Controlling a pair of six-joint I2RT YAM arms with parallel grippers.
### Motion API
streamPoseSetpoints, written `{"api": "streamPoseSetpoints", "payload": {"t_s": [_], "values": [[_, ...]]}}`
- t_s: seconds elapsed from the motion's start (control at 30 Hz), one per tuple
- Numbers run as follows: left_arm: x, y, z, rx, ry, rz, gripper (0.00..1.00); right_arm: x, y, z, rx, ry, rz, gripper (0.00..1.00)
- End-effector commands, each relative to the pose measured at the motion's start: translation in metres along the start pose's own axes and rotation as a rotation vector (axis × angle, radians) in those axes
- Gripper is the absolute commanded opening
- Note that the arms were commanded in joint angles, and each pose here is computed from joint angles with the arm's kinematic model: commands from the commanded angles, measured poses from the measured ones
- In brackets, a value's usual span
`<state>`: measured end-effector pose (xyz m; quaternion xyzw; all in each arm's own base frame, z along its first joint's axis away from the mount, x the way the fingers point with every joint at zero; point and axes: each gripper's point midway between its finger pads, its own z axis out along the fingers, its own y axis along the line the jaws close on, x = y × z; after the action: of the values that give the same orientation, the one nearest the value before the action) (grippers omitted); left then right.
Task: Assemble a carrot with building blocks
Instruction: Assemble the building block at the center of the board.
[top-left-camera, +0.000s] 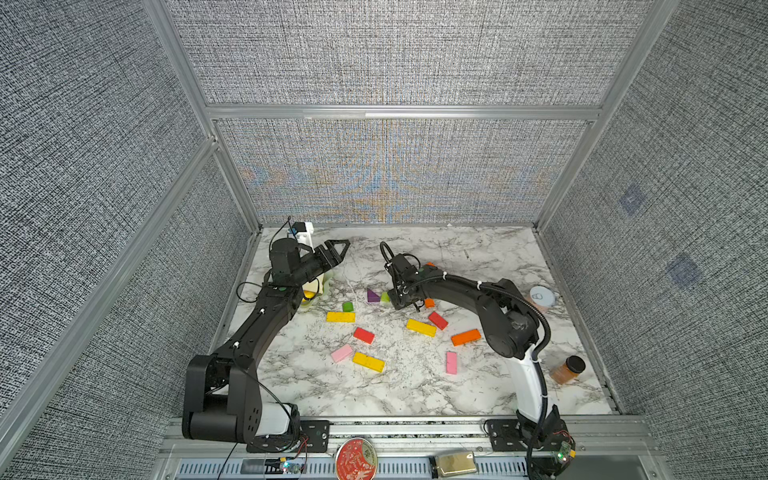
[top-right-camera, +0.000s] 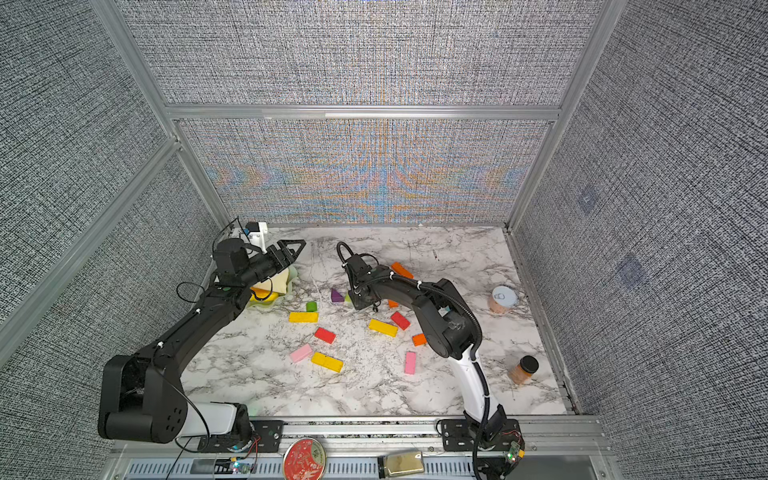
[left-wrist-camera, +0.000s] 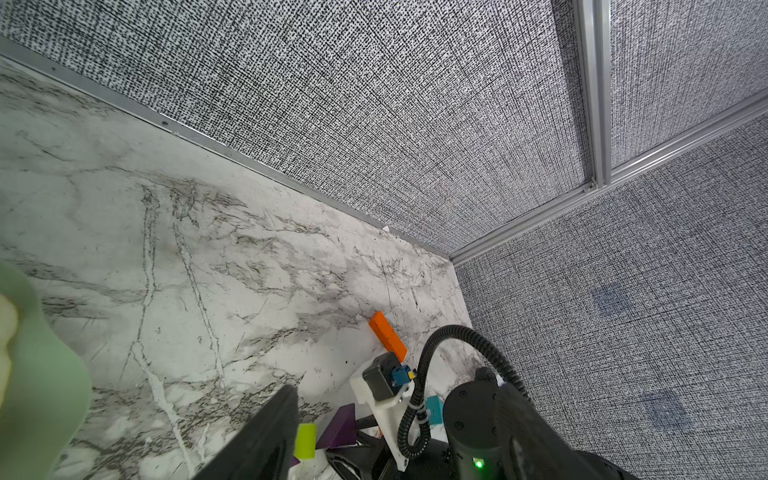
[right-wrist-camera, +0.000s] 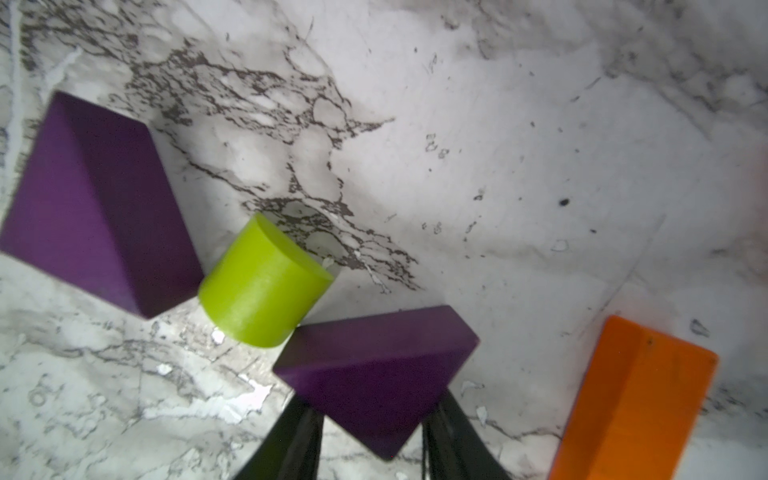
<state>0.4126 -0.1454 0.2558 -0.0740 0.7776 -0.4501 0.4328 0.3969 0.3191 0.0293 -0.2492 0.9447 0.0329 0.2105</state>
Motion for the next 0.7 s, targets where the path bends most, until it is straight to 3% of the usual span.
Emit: {"api": "streamPoseSetpoints", "payload": {"t_s": [0.0, 0.27, 0.4, 0.67], "values": [[-0.005, -0.005, 0.000, 0.018, -0.014, 0.025, 0.76, 0.001, -0.001, -0.003, 0.005, 0.005, -0.016, 0.41], [-0.004, -0.006, 0.000, 0.021, -0.013, 0.026, 0.76, -0.006, 0.001, -0.040, -0.003, -0.045, -0.015, 0.46], [-0.005, -0.006, 0.000, 0.023, -0.013, 0.027, 0.76, -0.004, -0.016, -0.062, 0.050, -0.075, 0.025, 0.48], [0.001, -0.007, 0.004, 0.043, 0.008, 0.012, 0.76, 0.021, -0.077, -0.049, 0.079, 0.031, 0.139, 0.54]]}}
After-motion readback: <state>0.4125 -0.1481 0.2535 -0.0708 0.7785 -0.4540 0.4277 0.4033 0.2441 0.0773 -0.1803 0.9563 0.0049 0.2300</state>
